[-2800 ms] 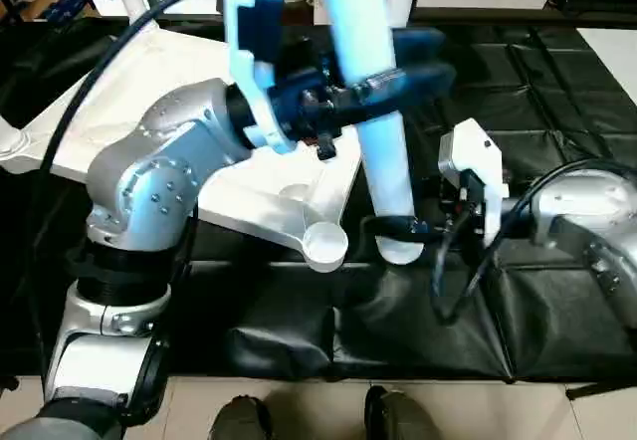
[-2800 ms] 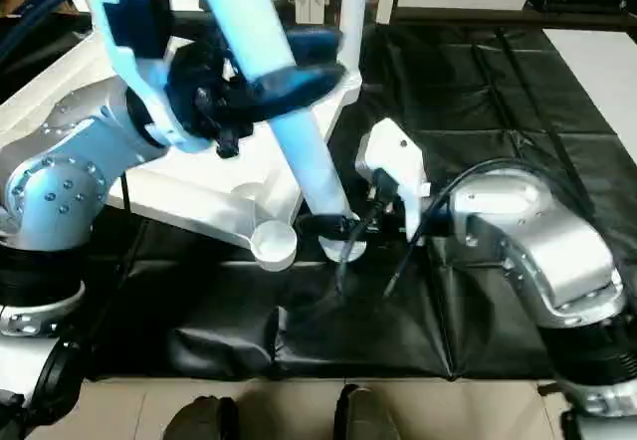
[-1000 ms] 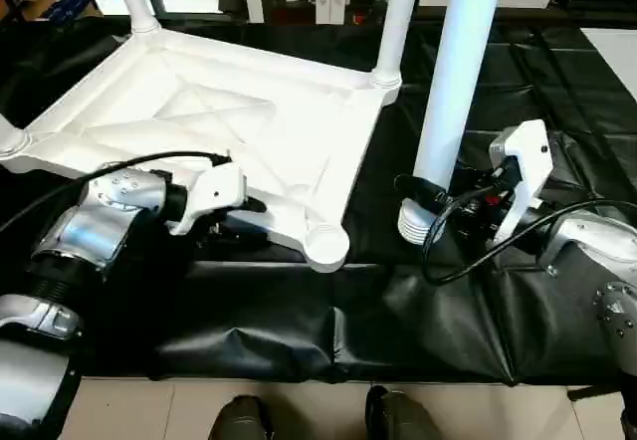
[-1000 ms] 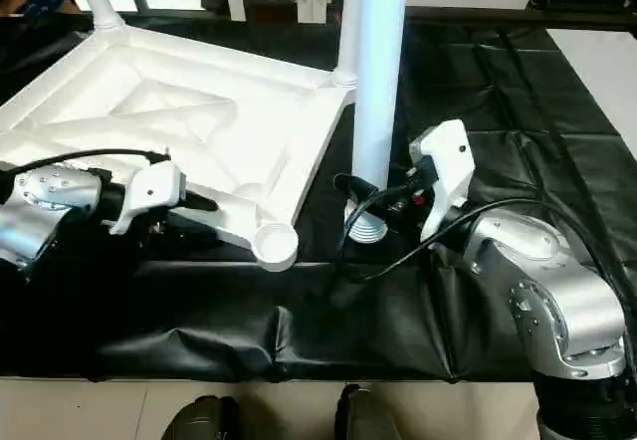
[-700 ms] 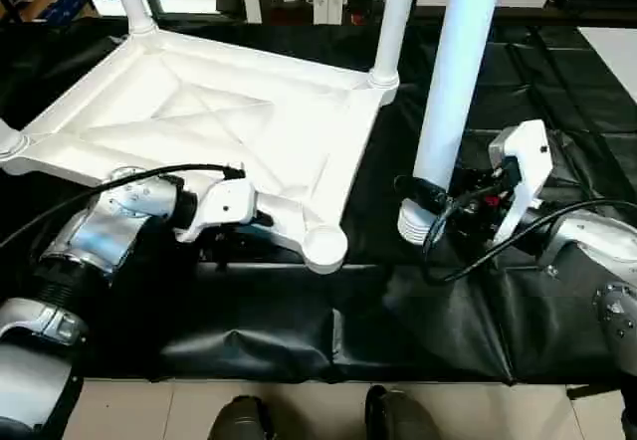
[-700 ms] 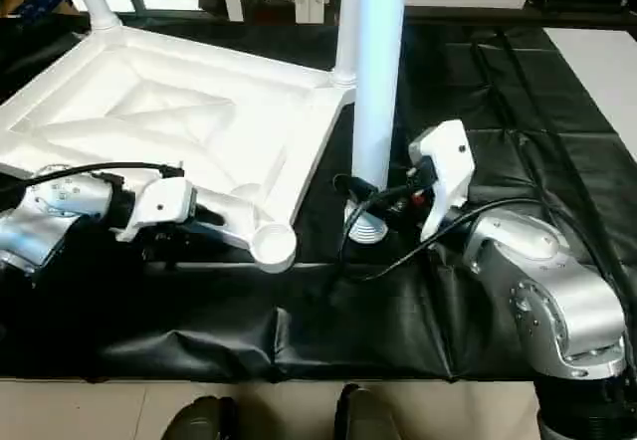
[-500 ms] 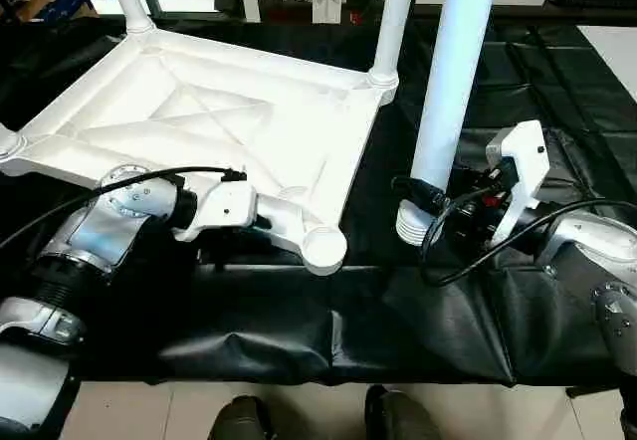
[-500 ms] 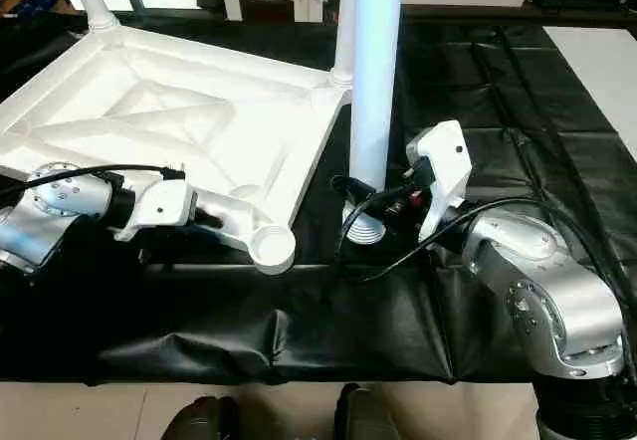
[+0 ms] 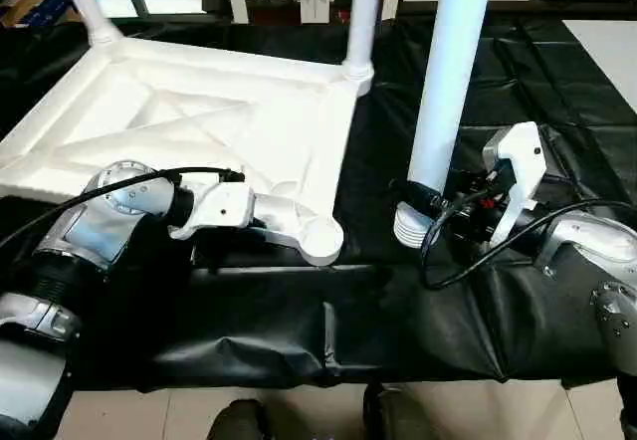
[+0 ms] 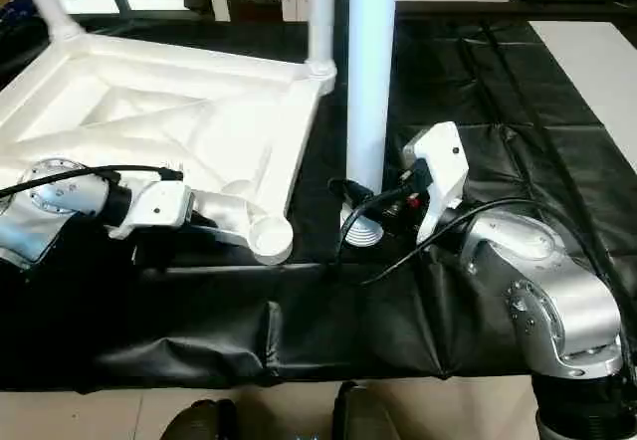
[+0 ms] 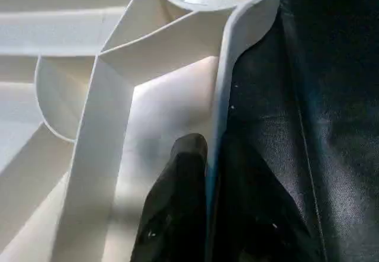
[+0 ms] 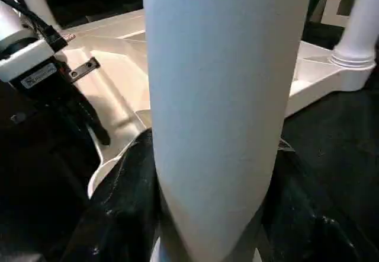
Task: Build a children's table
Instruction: Pick table leg
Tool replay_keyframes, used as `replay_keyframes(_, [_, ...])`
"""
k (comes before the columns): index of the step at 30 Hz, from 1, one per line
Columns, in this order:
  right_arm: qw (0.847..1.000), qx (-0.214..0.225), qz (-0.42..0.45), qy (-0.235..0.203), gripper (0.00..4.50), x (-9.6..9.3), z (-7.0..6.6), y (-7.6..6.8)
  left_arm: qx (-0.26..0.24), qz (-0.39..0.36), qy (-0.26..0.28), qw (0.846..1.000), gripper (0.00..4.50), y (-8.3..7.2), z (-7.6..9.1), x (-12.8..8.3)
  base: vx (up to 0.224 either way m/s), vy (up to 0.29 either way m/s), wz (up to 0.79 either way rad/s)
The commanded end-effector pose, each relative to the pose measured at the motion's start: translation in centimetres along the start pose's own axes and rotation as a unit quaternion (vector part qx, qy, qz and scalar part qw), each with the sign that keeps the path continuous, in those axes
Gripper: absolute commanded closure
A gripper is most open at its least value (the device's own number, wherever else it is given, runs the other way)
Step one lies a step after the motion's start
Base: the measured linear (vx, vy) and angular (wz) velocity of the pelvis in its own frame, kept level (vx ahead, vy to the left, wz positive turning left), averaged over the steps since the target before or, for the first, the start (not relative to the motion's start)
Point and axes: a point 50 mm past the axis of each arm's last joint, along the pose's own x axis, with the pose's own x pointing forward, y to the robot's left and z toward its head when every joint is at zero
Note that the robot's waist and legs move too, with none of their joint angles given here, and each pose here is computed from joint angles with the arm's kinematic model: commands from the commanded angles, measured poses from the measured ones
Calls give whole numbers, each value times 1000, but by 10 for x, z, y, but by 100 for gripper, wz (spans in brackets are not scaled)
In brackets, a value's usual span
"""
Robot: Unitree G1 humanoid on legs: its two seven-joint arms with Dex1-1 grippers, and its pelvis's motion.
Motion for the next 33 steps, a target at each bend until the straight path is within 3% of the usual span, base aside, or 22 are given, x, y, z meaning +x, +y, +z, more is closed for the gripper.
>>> replay_keyframes(1, [1000, -12, 8, -7, 262, 0, 6, 2, -55, -2, -13, 998, 425, -9, -8, 0, 0, 0, 0])
replay_keyframes(3, [1000, -11, 8, -10, 262, 1, 7, 2, -59, -15, -31, 998, 429, -14, -3, 3, 0, 0, 0])
replay_keyframes(5, [1000, -5, 8, -18, 262, 2, 8, 2, -47, -47, -68, 995, 437, -30, 10, 13, 0, 0, 0])
replay_keyframes(9, [999, 7, 5, -41, 262, 5, 10, 3, -27, -50, -101, 993, 449, -41, 24, 24, 0, 0, 0])
replay_keyframes(11, [996, 38, 4, -85, 262, 12, 15, 5, -6, -35, -126, 991, 450, -49, 37, 37, 0, 0, 0])
replay_keyframes(21, [996, 37, 11, -86, 262, 14, 13, 6, 24, 21, -109, 994, 450, -49, 37, 48, 0, 0, 0])
replay_keyframes(22, [995, 38, 10, -89, 262, 14, 15, 5, 34, 41, -104, 993, 404, -47, 36, 46, 0, 0, 0])
replay_keyframes(23, [995, 38, 10, -89, 262, 14, 15, 5, 28, 38, -108, 993, 392, -47, 37, 44, 0, 0, 0])
replay_keyframes(29, [995, 40, 11, -87, 262, 12, 13, 6, 20, 35, -120, 992, 346, -50, 40, 37, 0, 0, 0])
replay_keyframes(33, [995, 40, 13, -86, 262, 12, 12, 6, 10, 33, -115, 993, 346, -50, 36, 34, 0, 0, 0])
